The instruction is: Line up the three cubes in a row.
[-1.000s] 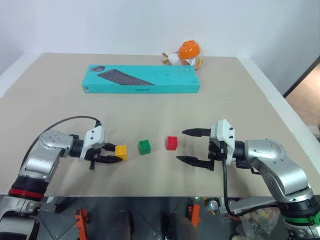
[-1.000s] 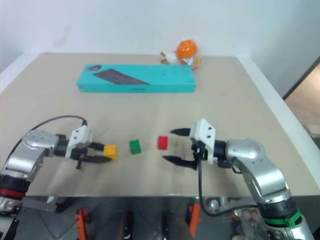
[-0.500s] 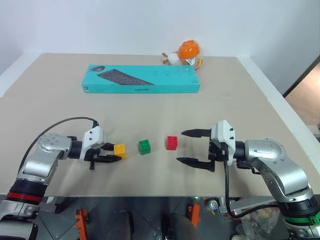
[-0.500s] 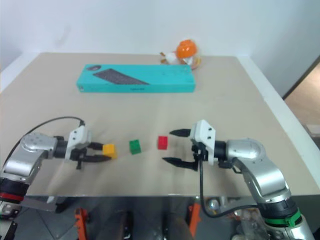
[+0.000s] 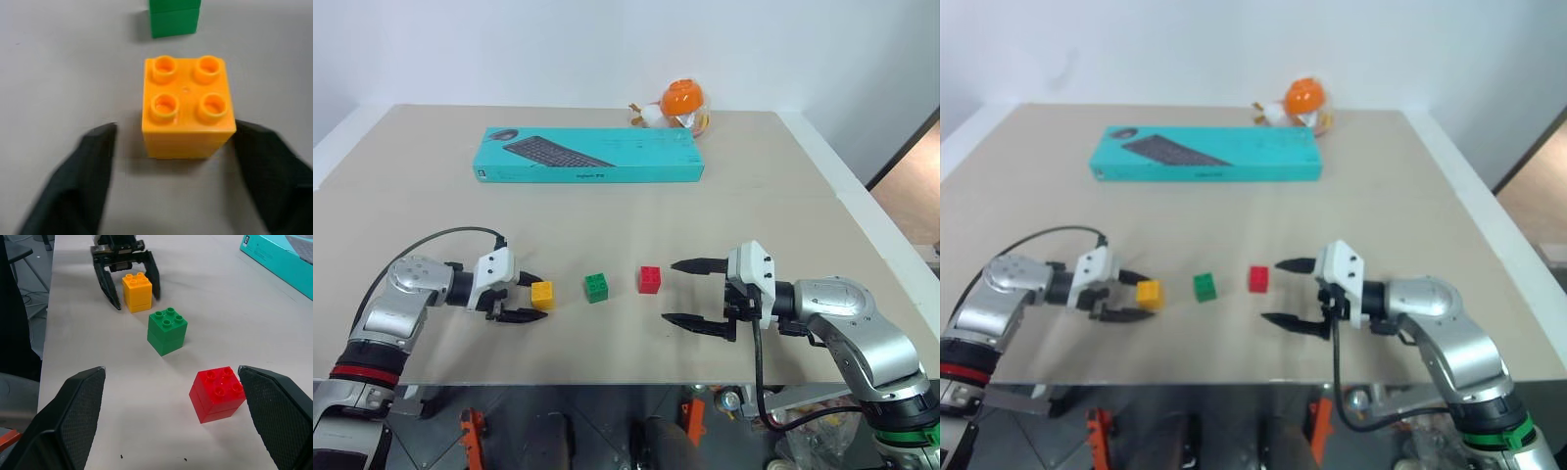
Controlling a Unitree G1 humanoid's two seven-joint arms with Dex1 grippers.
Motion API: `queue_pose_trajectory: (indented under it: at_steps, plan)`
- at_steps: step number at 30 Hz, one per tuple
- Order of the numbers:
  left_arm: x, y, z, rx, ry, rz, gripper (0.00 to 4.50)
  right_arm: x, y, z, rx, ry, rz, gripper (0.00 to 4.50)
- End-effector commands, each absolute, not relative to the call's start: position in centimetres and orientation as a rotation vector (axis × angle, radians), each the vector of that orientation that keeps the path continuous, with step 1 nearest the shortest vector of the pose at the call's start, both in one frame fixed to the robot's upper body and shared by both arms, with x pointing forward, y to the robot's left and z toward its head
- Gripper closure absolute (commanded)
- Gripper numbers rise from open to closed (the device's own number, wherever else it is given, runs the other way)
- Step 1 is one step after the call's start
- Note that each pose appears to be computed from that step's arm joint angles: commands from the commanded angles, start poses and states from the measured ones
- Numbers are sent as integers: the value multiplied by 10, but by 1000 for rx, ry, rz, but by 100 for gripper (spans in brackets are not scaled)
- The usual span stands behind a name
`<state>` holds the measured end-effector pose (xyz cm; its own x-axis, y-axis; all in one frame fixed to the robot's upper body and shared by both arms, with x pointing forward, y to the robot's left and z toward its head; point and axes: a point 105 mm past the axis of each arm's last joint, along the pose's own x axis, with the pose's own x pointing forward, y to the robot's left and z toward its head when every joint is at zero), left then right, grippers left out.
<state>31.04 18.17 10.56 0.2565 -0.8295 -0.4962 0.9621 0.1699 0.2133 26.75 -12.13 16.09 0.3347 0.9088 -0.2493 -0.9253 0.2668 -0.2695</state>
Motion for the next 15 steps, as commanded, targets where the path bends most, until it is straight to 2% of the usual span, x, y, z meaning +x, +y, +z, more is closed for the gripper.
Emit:
queue_pose_trajectory:
  at_steps: [1, 7, 11, 15]
  plan:
    - [310, 182, 111, 571, 274, -1301, 9, 267, -124, 174, -426, -1, 1228, 0]
    - [305, 187, 146, 456, 290, -1299, 9, 269, -123, 186, -360, -38, 1209, 0]
    - [328, 179, 197, 276, 183, -1185, 9, 282, -120, 207, -263, -102, 1168, 0]
    - [357, 173, 205, 268, 99, -1030, 9, 305, -125, 209, -254, -126, 1096, 0]
